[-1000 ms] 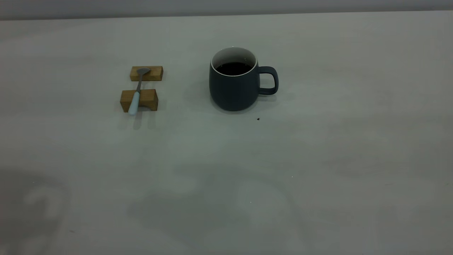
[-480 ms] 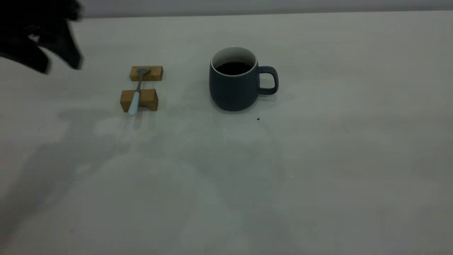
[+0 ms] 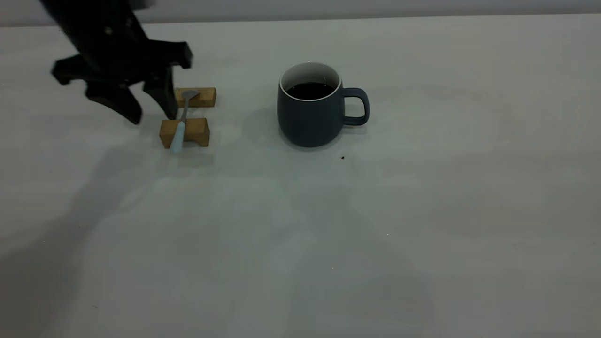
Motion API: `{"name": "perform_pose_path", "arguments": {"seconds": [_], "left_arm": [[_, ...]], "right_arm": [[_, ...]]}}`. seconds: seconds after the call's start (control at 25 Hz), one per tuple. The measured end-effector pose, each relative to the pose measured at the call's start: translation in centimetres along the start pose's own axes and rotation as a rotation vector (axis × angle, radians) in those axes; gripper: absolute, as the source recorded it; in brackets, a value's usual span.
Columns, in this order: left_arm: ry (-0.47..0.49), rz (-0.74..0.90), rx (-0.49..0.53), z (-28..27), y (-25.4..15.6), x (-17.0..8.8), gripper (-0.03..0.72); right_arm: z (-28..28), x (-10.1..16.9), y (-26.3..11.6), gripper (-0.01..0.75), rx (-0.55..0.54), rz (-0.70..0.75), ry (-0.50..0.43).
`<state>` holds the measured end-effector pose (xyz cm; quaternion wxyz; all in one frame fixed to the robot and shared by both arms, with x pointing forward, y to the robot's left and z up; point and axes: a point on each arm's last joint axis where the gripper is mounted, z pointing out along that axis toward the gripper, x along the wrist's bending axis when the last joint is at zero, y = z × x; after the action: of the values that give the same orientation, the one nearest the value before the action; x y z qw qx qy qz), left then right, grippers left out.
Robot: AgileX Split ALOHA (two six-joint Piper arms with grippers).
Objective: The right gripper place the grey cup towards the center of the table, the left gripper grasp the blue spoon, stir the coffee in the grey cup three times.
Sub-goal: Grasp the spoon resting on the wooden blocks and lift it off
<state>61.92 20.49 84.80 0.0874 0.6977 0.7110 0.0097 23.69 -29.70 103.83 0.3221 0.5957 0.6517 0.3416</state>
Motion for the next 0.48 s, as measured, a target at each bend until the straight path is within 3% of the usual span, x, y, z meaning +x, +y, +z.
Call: {"name": "perform_pose_path", "arguments": {"seconds": [0.48], "left_arm": [[0.006, 0.015, 0.033, 3.2, 0.8, -0.7, 0.517]], "right_arm": [[0.0, 0.0, 0.0, 0.535, 0.000, 0.000, 0.000]]}}
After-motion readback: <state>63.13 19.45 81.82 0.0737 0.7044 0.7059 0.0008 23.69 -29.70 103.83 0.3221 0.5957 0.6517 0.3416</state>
